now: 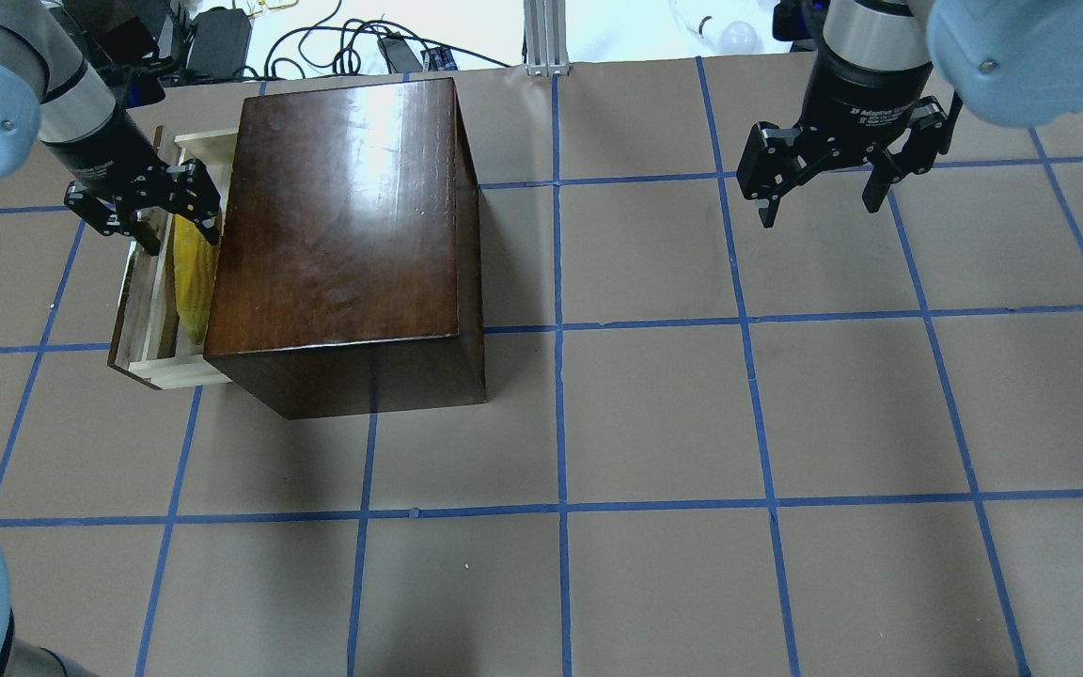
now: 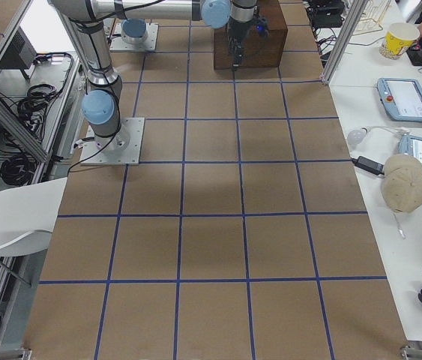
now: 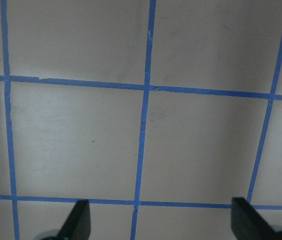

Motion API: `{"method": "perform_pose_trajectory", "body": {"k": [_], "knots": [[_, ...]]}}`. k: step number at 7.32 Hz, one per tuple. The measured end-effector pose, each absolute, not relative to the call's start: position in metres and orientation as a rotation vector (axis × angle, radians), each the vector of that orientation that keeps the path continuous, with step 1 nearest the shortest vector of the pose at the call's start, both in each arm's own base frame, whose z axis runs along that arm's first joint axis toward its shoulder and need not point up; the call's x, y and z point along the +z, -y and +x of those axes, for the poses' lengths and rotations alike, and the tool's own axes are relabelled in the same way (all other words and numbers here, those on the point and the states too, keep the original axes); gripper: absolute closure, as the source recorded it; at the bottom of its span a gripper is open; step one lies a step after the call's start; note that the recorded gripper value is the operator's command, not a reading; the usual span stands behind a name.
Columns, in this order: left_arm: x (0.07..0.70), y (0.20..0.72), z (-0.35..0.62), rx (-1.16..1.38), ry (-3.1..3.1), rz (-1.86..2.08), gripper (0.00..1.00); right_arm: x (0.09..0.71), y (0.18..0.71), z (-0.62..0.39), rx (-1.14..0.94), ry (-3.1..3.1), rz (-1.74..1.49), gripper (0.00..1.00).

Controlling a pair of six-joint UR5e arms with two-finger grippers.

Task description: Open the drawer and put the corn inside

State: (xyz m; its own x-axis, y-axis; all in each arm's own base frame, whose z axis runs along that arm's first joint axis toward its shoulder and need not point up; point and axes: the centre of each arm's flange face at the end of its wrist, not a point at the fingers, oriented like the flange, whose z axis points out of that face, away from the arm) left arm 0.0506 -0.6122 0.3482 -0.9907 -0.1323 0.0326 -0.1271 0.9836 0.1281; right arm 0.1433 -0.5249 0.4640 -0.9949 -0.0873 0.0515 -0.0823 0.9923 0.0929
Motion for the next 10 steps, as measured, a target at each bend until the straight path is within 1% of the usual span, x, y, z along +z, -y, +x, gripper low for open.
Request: {"method": "perform_pose_trajectory", "body": {"k": [3, 6, 10], "knots": [[0.361, 0.61, 0.051, -0.164, 3.097, 0.199, 0.0, 0.464, 0.525, 0.143, -0.14, 3.08, 0.131, 0.0], [0.398, 0.6, 0.039, -0.095, 3.112, 0.186, 0.0, 0.464, 0.525, 0.144, -0.14, 3.08, 0.132, 0.0], [0.486, 0.544, -0.072, 0.066, 3.144, 0.057, 0.0, 0.464, 0.525, 0.144, -0.14, 3.08, 0.132, 0.0]]}}
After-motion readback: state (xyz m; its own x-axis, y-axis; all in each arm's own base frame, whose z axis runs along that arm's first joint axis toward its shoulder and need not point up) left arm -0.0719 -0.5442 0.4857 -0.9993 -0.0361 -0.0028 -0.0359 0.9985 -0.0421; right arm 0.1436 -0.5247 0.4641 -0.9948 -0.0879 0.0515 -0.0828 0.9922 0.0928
